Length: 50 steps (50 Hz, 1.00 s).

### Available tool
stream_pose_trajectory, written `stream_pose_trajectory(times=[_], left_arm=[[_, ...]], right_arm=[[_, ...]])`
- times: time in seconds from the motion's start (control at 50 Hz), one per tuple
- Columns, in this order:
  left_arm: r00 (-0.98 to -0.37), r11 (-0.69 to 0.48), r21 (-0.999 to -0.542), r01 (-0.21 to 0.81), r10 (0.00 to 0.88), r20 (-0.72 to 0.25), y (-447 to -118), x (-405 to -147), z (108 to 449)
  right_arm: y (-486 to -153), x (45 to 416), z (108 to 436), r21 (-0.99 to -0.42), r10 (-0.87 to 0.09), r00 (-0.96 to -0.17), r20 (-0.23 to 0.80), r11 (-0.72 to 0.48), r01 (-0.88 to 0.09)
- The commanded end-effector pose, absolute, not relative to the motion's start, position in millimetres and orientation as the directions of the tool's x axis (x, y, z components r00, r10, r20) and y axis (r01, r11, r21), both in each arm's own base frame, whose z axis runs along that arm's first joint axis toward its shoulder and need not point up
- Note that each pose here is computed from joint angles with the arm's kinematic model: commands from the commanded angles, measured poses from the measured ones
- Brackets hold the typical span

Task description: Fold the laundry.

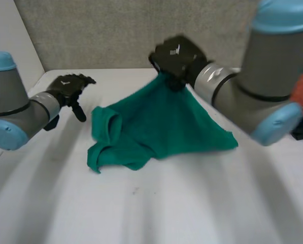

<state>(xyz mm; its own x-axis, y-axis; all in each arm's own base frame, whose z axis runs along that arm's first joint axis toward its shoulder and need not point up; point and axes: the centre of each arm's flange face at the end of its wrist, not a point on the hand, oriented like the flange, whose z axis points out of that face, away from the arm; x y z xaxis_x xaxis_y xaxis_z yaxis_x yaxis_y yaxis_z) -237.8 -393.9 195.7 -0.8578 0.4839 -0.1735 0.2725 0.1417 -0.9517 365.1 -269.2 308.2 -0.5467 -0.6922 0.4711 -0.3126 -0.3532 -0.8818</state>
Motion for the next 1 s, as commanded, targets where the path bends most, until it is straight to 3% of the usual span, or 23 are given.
stream_pose_trajectory(times=[0.02, 0.14, 0.28, 0.36, 0.46, 0.52, 0.64, 0.74, 0.82, 0.92, 1.0], left_arm=[[-0.779, 0.264, -0.896, 0.357, 0.613, -0.129, -385, -273, 159], [-0.729, 0.316, -0.869, 0.381, 0.681, -0.072, -369, -293, 145], [-0.682, 0.29, -0.901, 0.323, 0.732, -0.008, -359, -308, 168], [-0.721, 0.263, -0.919, 0.295, 0.692, -0.033, -366, -303, 186], [-0.837, 0.226, -0.927, 0.299, 0.529, -0.141, -390, -270, 212], [-0.848, 0.186, -0.929, 0.321, 0.492, -0.194, -397, -260, 224], [-0.783, 0.126, -0.942, 0.311, 0.596, -0.179, -391, -274, 232], [-0.692, 0.175, -0.941, 0.291, 0.718, -0.08, -367, -307, 213], [-0.66, 0.218, -0.928, 0.302, 0.75, -0.038, -351, -327, 192], [-0.655, 0.253, -0.915, 0.315, 0.756, -0.016, -343, -337, 176], [-0.711, 0.233, -0.93, 0.285, 0.702, -0.042, -357, -333, 183]], right_arm=[[-222, 341, 372, -0.842, -0.65, -0.572, 0.5, -0.519, -0.147], [-229, 338, 370, -0.856, -0.655, -0.589, 0.473, -0.501, -0.13], [-249, 347, 344, -0.859, -0.652, -0.579, 0.49, -0.473, -0.195], [-253, 346, 344, -0.854, -0.637, -0.584, 0.503, -0.471, -0.222], [-248, 343, 354, -0.855, -0.639, -0.587, 0.497, -0.477, -0.205], [-239, 340, 372, -0.85, -0.64, -0.592, 0.491, -0.502, -0.162], [-220, 336, 398, -0.843, -0.672, -0.573, 0.469, -0.534, -0.064], [-202, 331, 421, -0.845, -0.716, -0.551, 0.429, -0.534, 0.035], [-197, 325, 435, -0.844, -0.729, -0.559, 0.395, -0.528, 0.092], [-203, 322, 435, -0.85, -0.734, -0.565, 0.376, -0.516, 0.106], [-231, 318, 416, -0.87, -0.715, -0.595, 0.367, -0.489, 0.052]])
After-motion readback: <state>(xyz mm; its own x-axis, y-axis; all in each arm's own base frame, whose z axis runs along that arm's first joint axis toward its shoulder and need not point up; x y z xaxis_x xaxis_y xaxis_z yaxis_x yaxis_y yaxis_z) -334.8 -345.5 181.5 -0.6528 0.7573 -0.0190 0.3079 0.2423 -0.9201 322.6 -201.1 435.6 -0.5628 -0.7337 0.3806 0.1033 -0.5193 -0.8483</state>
